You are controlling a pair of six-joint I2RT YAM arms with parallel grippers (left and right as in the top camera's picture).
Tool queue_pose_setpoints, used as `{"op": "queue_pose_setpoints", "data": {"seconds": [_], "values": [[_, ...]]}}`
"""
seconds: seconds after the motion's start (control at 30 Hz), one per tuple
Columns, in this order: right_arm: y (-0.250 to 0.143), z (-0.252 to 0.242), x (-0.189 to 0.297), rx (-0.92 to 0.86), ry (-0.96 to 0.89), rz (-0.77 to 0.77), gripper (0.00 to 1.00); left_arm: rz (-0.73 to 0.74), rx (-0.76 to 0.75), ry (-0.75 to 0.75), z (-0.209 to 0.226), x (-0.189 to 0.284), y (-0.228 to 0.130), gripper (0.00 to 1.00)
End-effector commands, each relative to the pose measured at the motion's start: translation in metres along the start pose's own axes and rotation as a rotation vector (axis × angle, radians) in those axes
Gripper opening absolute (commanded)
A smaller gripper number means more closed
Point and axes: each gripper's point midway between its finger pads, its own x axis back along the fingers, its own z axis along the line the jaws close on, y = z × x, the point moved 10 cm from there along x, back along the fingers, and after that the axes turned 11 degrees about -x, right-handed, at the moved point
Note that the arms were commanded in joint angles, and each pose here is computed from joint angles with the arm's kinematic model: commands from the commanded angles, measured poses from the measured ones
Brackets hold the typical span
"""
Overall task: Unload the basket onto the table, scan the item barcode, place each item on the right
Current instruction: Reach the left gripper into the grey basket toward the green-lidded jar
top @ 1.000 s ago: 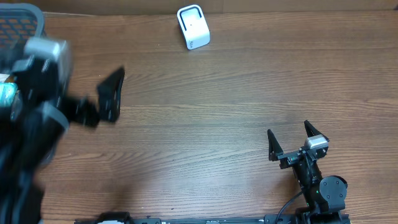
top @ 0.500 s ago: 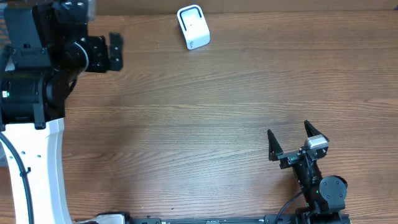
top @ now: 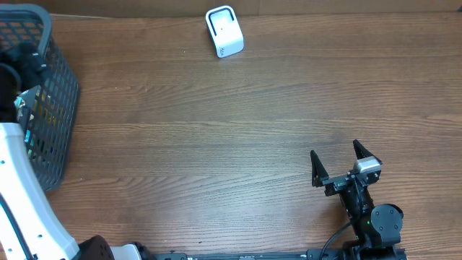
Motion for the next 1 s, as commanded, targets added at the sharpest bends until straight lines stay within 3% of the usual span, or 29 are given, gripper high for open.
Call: {"op": "queue_pose_setpoints", "data": {"seconds": [0.0,0.2,0.37,0.63,0.97], "values": [[-0.003,0.0,0.0,-0.001,0.006,0.002,1.0,-0.017,0.115,-0.031,0.027,0.002,0.001,0.99],[-0.003,0.0,0.0,-0.001,0.006,0.002,1.0,-0.014,0.209,0.042,0.071,-0.005,-0.004,1.0],[-0.003,0.0,0.0,-0.001,0.006,0.002,1.0,0.134,0.167,0.068,0.095,-0.047,-0.018,1.0],[-0.003,0.0,0.0,-0.001,0.006,0.001,1.0,0.364,0.078,0.0,0.095,-0.119,-0.043,1.0],[-0.003,0.0,0.0,-0.001,0.006,0.002,1.0,0.55,0.032,-0.133,0.088,-0.178,-0.073,0.99]]}}
